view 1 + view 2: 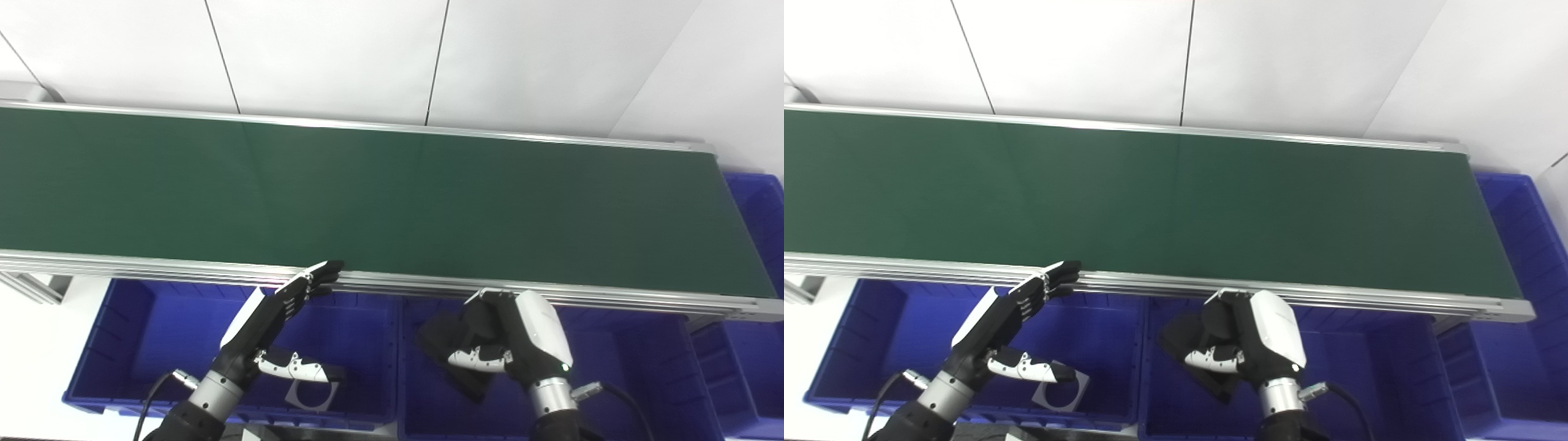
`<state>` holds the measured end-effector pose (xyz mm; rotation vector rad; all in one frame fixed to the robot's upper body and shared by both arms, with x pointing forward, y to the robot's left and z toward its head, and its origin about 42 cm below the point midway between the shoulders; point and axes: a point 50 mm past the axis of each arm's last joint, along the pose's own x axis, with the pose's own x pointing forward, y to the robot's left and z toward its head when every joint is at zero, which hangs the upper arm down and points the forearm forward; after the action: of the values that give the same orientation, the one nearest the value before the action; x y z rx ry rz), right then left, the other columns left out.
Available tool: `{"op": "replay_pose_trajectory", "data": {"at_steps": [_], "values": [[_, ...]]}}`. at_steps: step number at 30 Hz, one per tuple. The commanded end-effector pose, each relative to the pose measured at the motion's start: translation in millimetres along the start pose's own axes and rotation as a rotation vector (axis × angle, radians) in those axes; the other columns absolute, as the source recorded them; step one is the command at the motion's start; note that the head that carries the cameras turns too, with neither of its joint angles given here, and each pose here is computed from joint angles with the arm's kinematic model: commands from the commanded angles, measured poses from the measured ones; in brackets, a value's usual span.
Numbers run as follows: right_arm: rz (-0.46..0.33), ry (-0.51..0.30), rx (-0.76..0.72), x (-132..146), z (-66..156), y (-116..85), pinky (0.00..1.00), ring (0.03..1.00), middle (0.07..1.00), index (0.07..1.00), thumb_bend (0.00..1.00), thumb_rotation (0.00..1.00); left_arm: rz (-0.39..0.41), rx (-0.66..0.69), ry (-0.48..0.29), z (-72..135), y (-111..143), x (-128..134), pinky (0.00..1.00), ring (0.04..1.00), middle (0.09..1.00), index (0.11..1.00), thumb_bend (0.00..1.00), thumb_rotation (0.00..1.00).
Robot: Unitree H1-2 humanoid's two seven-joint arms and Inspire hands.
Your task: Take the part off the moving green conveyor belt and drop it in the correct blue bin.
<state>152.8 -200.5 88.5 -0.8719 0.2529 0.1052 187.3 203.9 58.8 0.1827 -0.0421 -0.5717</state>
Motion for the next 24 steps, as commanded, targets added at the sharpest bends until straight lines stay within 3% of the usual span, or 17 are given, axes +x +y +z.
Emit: {"op": "replay_pose_trajectory", "data": {"at_steps": [1,6,7,9,10,11,12,15,18,20,24], "values": [[-0.022,-0.019,-0.037,1.9,2.8,-3.7,0.34,0.447,0.53,0.47,0.49,0.0,0.0,0.017,-0.058,4.9,5.0,-2.5,0.85,0.891,0.899,0.864,0.92,0.21],[0.034,-0.005,-0.107,2.1,-1.5,5.1,0.38,0.479,0.538,0.462,0.5,0.0,-0.013,0.018,-0.056,1.9,6.1,-8.6,0.86,0.906,0.91,0.868,0.91,0.22],[0.041,0.002,-0.12,1.3,-1.7,6.4,0.47,0.475,0.532,0.465,0.5,0.0,-0.016,0.024,-0.055,1.4,6.5,-9.6,0.86,0.908,0.912,0.87,0.91,0.22],[0.053,0.016,-0.141,0.3,-0.8,9.1,0.69,0.719,0.712,0.492,0.5,0.1,-0.019,0.029,-0.054,0.0,7.3,-11.8,0.88,0.914,0.913,0.872,0.91,0.22],[0.059,0.02,-0.163,-0.6,-0.6,10.7,0.75,0.764,0.744,0.545,0.53,0.1,-0.02,0.029,-0.058,-0.8,7.6,-13.0,0.88,0.914,0.914,0.873,0.91,0.22],[0.063,0.022,-0.178,-1.2,-0.5,11.7,0.85,0.833,0.791,0.686,0.59,0.08,-0.02,0.028,-0.061,-1.3,7.8,-13.8,0.87,0.914,0.915,0.873,0.9,0.21],[0.064,0.023,-0.193,-2.8,0.3,12.8,0.85,0.84,0.795,0.7,0.6,0.08,-0.022,0.03,-0.066,-2.1,8.1,-14.8,0.87,0.914,0.916,0.873,0.9,0.21],[0.072,0.029,-0.211,-9.4,5.4,13.9,0.94,0.946,0.879,0.791,0.67,0.28,-0.027,0.032,-0.071,-4.5,9.7,-17.2,0.88,0.921,0.919,0.875,0.9,0.2],[0.071,0.028,-0.2,-16.0,11.6,12.4,0.99,0.994,0.94,0.83,0.72,0.39,-0.032,0.041,-0.064,-6.0,11.3,-18.2,0.9,0.929,0.922,0.876,0.91,0.21],[0.066,0.026,-0.179,-20.9,15.9,11.3,1.0,1.0,0.972,0.852,0.75,0.45,-0.034,0.044,-0.063,-6.8,12.2,-18.6,0.89,0.927,0.921,0.874,0.91,0.21],[0.043,0.019,-0.131,-29.9,22.7,10.3,1.0,1.0,0.986,0.876,0.78,0.46,-0.034,0.033,-0.061,-7.4,13.4,-18.4,0.88,0.922,0.92,0.874,0.91,0.2]]}}
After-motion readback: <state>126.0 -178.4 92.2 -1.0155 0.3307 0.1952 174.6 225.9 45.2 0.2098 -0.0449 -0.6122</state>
